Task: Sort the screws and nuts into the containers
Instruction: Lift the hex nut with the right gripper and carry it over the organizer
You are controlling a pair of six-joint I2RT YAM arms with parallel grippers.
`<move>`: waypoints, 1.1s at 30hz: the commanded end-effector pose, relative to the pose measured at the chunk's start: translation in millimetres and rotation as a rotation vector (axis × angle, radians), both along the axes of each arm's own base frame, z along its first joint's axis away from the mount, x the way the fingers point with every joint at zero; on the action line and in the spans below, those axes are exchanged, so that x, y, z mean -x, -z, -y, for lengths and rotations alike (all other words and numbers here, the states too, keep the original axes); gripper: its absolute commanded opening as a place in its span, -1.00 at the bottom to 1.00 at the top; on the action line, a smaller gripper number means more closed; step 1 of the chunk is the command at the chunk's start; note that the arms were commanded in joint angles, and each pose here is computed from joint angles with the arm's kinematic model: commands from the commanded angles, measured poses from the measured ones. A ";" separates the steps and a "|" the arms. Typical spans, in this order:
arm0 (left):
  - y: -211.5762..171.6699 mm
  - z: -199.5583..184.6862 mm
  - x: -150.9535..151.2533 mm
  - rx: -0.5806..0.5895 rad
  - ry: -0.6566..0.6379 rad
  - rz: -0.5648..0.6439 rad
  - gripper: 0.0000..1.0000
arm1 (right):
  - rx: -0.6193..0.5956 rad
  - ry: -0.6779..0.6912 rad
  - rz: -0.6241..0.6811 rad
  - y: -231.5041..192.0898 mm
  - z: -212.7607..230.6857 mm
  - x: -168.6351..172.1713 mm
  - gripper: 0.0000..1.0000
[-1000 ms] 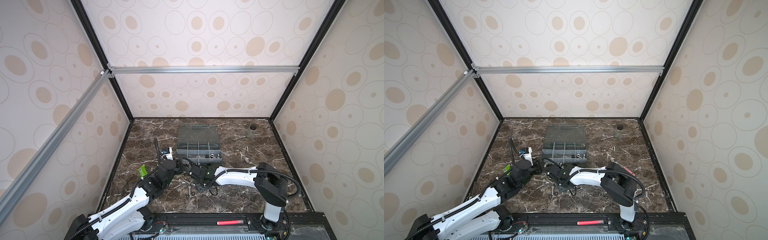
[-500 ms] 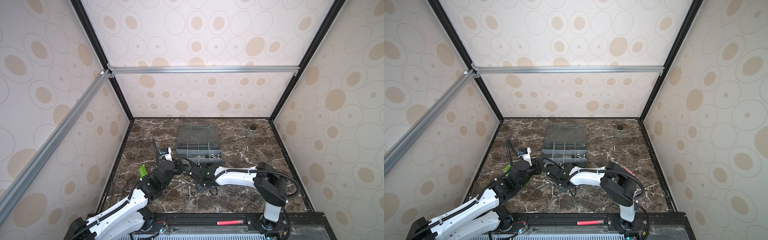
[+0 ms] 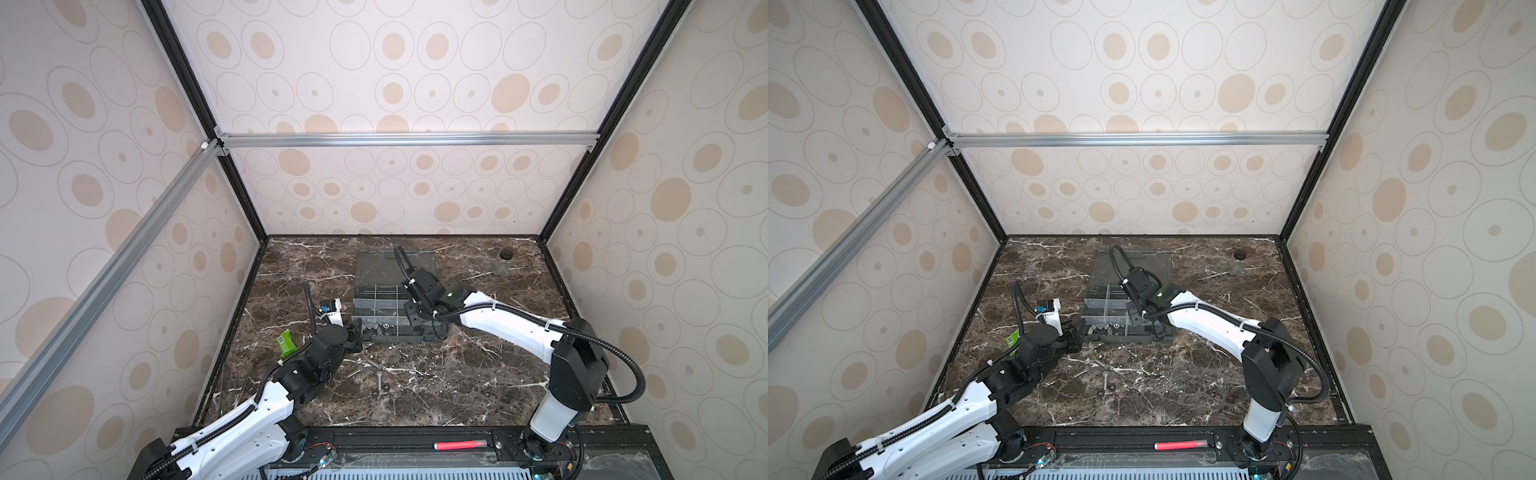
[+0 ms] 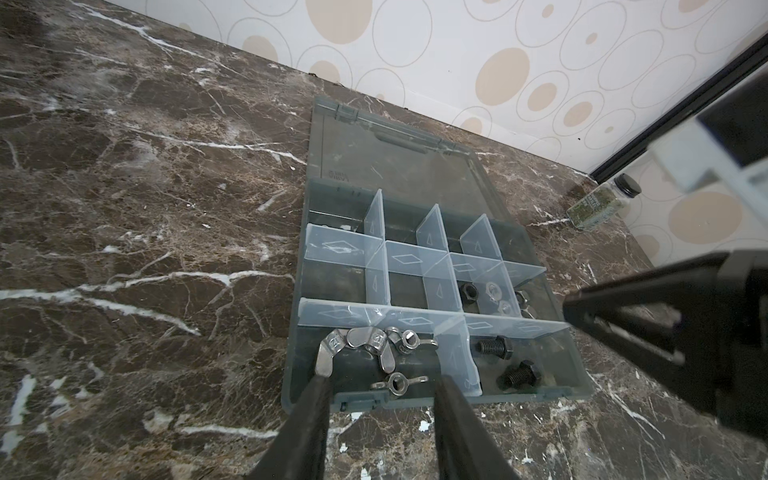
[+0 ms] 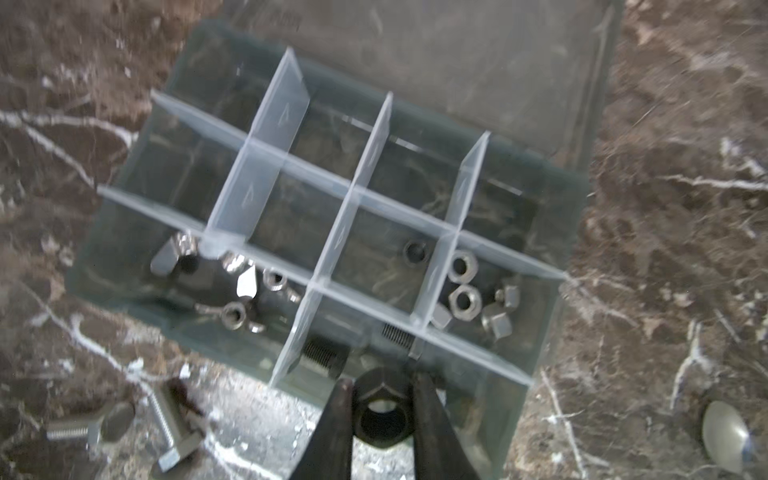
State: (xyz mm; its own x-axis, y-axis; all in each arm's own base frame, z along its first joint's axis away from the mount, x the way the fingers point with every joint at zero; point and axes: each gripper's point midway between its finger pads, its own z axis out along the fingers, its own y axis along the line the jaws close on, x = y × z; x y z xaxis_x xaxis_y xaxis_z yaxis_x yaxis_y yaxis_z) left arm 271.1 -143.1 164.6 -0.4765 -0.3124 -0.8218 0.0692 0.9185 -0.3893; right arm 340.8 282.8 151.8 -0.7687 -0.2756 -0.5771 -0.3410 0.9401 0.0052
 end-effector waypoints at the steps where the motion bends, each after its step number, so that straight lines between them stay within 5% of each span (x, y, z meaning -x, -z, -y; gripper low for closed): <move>1: -9.9 -0.1 -2.5 0.034 -0.013 0.011 -0.17 | 0.009 0.047 0.038 -5.5 5.4 -25.5 -0.54; 7: -12.5 3.6 -2.3 0.045 0.004 0.010 -0.17 | -0.010 0.074 0.036 7.4 -9.4 -50.1 -0.54; 19: -11.5 8.7 -2.2 0.032 0.034 0.003 -0.17 | 0.013 0.104 -0.066 57.5 -12.4 -47.1 -0.47; 23: -13.2 9.5 -2.9 0.020 0.039 0.004 -0.17 | 0.016 0.110 -0.076 59.8 -13.2 -47.8 -0.28; 33: -14.1 9.1 -3.4 -0.006 0.044 0.000 -0.16 | -0.031 0.123 -0.041 44.2 -10.8 -48.3 -0.21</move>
State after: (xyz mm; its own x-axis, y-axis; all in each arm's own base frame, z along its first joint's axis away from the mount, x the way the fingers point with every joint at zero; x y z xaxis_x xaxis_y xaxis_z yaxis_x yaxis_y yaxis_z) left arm 269.3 -153.1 163.4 -0.5099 -0.2936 -0.8086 0.1076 0.9108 -0.3985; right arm 390.1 297.2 98.2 -0.8236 -0.1892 -0.5347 -0.2392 0.9706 0.0250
